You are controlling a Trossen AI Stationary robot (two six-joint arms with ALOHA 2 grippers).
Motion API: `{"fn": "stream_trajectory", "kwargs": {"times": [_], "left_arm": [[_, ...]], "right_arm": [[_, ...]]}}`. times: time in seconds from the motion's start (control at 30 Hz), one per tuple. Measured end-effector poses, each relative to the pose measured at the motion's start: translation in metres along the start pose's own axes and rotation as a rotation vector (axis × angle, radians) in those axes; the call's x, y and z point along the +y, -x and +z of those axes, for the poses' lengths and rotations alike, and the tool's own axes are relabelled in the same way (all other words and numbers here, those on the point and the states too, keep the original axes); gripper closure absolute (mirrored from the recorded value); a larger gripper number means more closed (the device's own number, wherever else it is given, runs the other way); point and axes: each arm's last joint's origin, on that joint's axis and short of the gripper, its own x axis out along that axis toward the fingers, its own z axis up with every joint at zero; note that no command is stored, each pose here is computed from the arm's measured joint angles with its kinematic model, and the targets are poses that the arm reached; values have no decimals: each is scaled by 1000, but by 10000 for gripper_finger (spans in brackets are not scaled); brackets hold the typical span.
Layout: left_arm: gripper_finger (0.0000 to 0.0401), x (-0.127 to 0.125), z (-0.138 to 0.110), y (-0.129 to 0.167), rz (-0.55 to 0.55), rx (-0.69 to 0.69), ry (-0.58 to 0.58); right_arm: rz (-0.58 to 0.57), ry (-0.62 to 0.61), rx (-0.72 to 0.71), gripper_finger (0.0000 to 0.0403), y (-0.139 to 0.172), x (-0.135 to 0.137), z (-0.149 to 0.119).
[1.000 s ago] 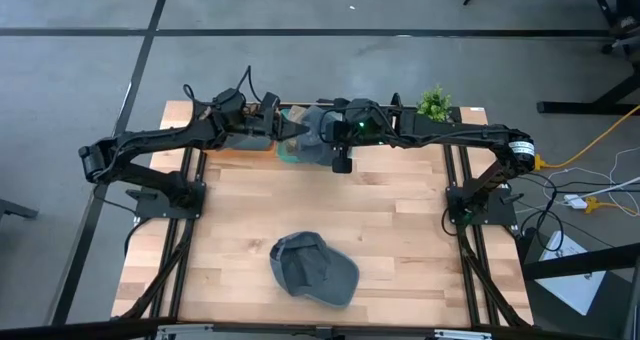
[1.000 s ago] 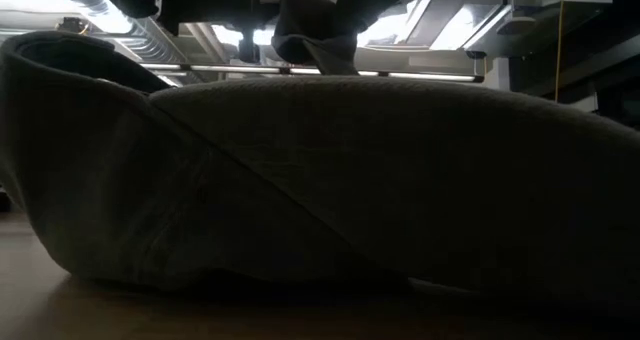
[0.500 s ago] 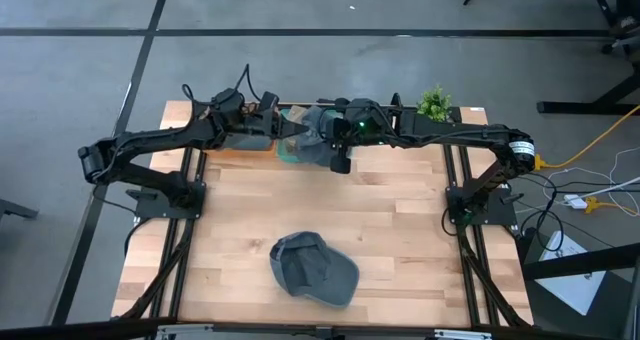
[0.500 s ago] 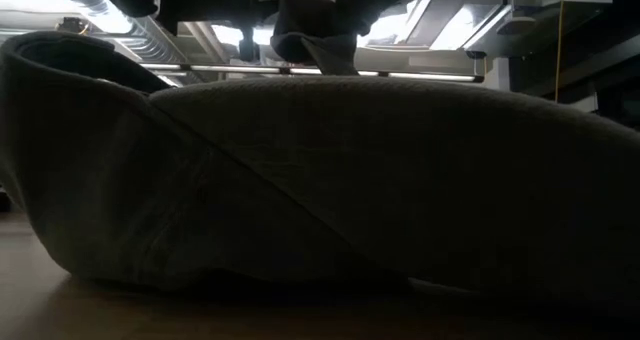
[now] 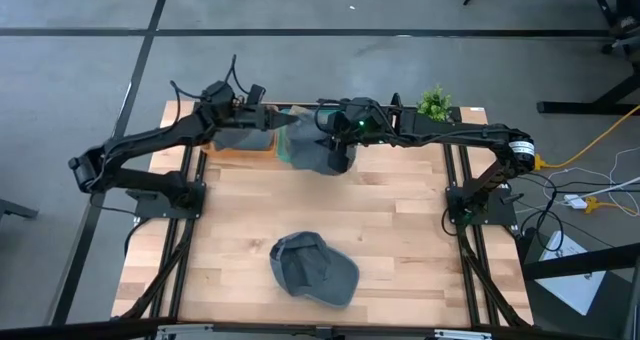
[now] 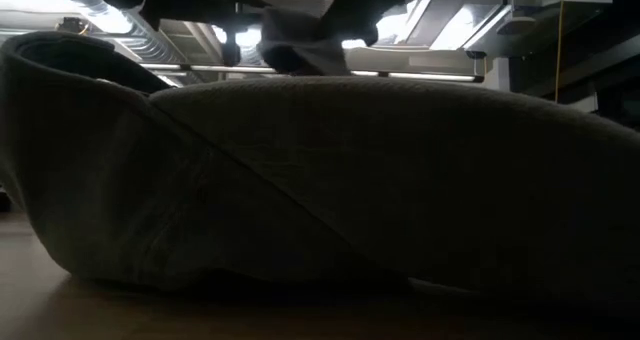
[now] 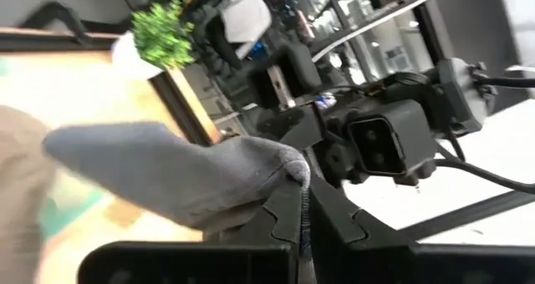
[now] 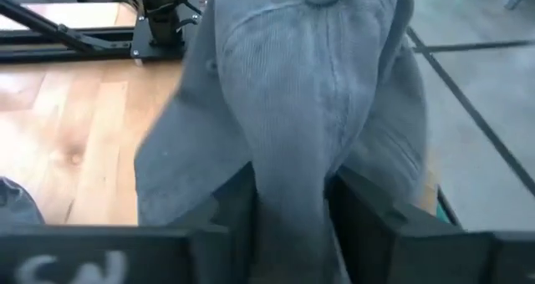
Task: Pick & Place hat
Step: Put the top gray cap into the orange bin
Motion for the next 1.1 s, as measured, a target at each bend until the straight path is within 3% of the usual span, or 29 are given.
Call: {"fn": "stream_trajectory", "kwargs": {"times": [0.23,0.4,0.8,1.1], "left_arm": [[397,-4,5,13,31,-54,-45],[397,-5,10,26,73,-90,-68],[398,-10,16,72,204,-155,-127],[398,-29,16,105,193,-258,-230]], "right_arm": [[47,-14,-7,178,0,0,0],[83,-46,-19,140,3,-3,1],[83,-57,36,132,31,-5,1],[86,-80,94,132,32,-5,-5]]}}
